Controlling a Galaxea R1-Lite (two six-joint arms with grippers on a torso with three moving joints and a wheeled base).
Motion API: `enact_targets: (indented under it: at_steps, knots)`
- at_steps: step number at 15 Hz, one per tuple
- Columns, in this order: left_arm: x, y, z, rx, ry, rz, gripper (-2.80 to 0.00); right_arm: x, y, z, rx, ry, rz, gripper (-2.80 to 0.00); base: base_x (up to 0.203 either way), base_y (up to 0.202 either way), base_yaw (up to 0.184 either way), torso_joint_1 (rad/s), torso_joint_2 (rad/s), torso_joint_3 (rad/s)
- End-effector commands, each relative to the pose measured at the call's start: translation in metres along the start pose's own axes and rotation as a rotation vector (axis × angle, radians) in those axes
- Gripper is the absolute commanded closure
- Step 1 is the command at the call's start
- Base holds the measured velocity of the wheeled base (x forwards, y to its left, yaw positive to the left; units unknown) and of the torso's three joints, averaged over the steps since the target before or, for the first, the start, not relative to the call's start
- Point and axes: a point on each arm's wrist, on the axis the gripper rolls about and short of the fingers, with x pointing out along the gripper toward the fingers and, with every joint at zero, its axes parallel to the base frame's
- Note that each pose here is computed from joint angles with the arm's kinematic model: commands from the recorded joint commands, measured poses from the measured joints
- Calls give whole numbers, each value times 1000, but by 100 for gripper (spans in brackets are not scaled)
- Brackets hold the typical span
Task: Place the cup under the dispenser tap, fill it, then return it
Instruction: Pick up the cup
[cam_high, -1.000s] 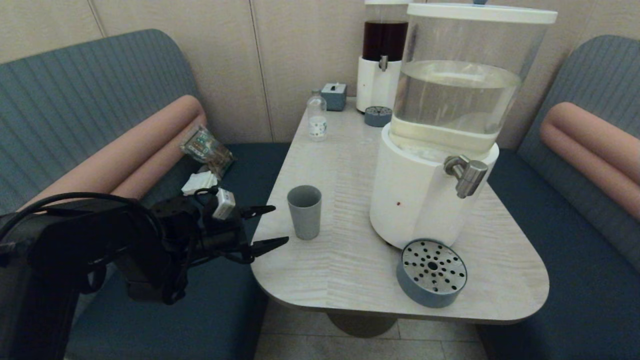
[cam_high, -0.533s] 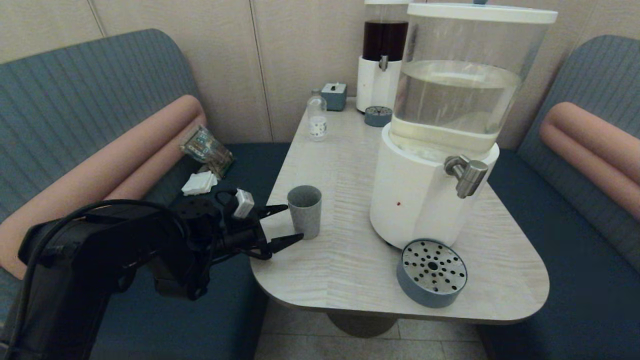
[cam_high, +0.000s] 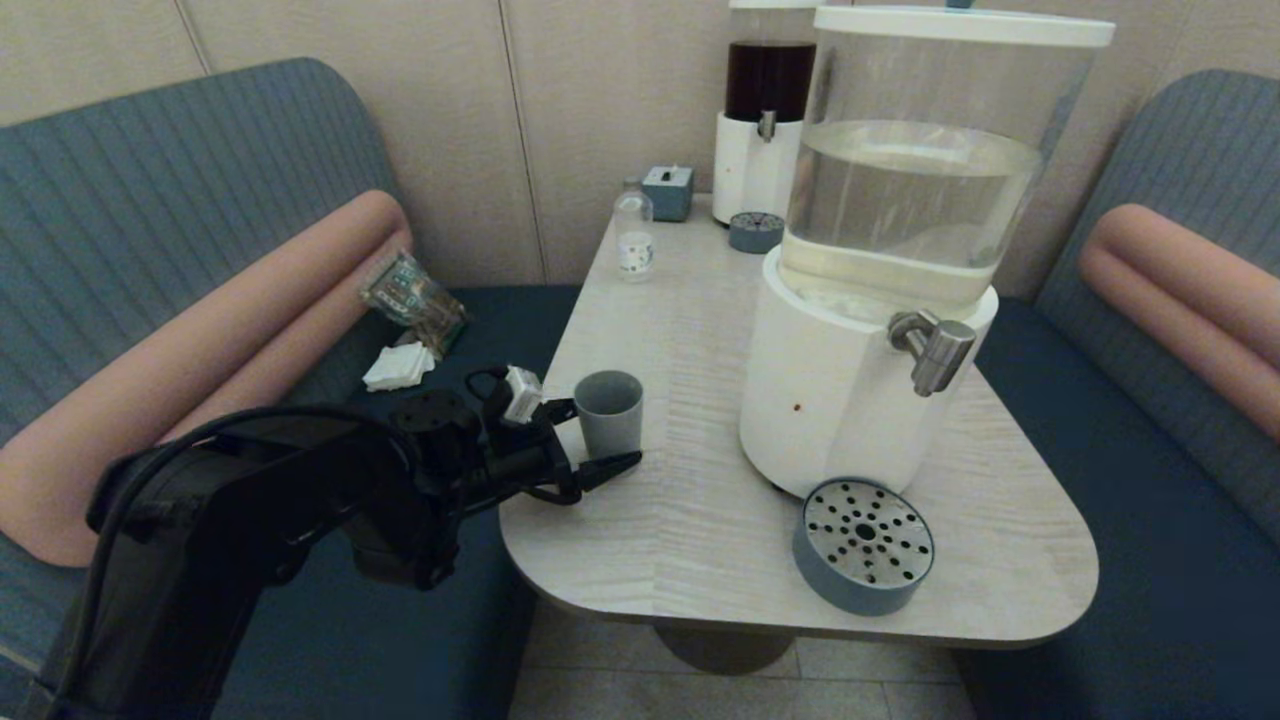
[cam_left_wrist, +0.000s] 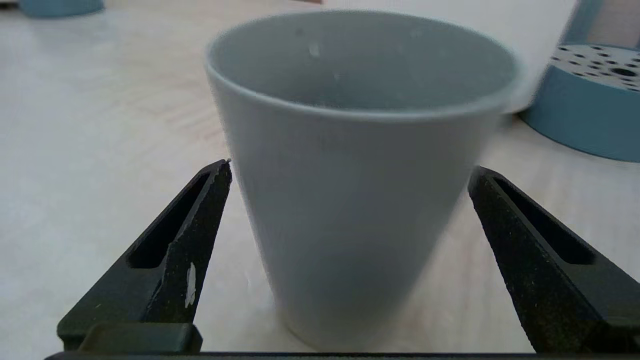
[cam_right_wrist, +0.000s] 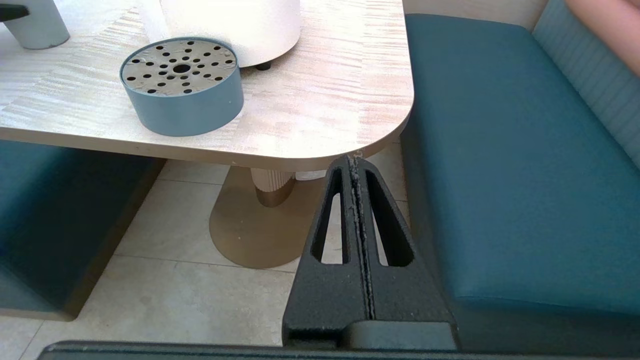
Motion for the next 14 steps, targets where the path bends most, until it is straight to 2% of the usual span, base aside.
enact_targets:
  at_steps: [1, 4, 5, 10, 12, 14]
  knots:
    - [4, 4, -4, 15, -14, 1, -280, 0, 0, 0, -1, -1, 0, 0, 0, 0, 0, 0, 0, 0]
    - [9, 7, -7, 20, -25, 29, -280, 0, 0, 0, -1, -1, 0, 0, 0, 0, 0, 0, 0, 0]
    - [11, 9, -8, 25, -29, 34, 0, 0, 0, 0, -1, -1, 0, 0, 0, 0, 0, 0, 0, 0]
    - [15, 8, -4, 38, -42, 25, 0, 0, 0, 0, -1, -1, 0, 0, 0, 0, 0, 0, 0, 0]
    - [13, 4, 11, 46, -49, 22, 0, 0, 0, 0, -1, -1, 0, 0, 0, 0, 0, 0, 0, 0]
    - [12, -7, 35, 55, -61, 6, 0, 0, 0, 0, -1, -1, 0, 0, 0, 0, 0, 0, 0, 0]
